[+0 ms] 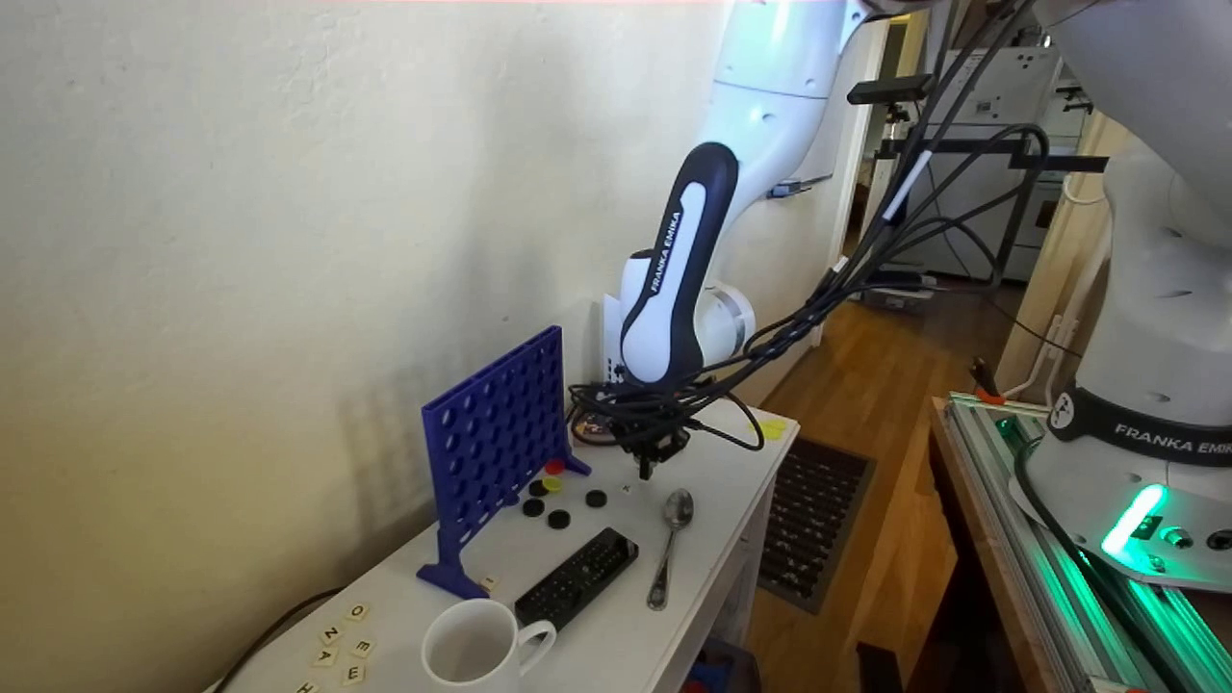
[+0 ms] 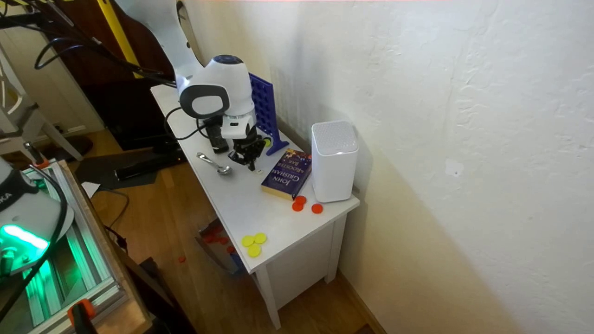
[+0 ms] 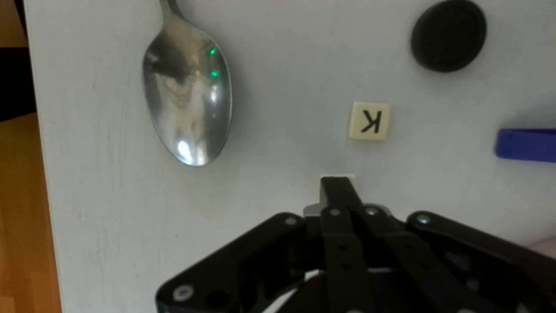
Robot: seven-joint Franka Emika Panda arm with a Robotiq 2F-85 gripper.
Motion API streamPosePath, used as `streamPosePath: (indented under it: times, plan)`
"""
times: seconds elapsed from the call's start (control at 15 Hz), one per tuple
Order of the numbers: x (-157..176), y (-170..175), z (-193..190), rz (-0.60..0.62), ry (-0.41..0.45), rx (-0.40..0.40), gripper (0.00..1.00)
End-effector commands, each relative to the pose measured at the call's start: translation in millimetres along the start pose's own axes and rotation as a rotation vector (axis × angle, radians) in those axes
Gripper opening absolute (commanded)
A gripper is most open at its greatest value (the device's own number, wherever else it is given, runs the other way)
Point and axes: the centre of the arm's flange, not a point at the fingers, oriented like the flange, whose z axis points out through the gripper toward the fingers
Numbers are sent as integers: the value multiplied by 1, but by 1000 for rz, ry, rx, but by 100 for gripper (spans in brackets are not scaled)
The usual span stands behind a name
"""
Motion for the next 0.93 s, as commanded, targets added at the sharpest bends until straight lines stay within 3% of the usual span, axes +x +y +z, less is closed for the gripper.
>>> streamPosePath:
  times: [0.0, 0.47, 0.87]
  plan:
    - [-2, -16, 12, 42, 0, 6, 0]
    - [-1, -20, 7, 85, 5, -5, 0]
    - [5, -17, -26, 104, 4, -3, 0]
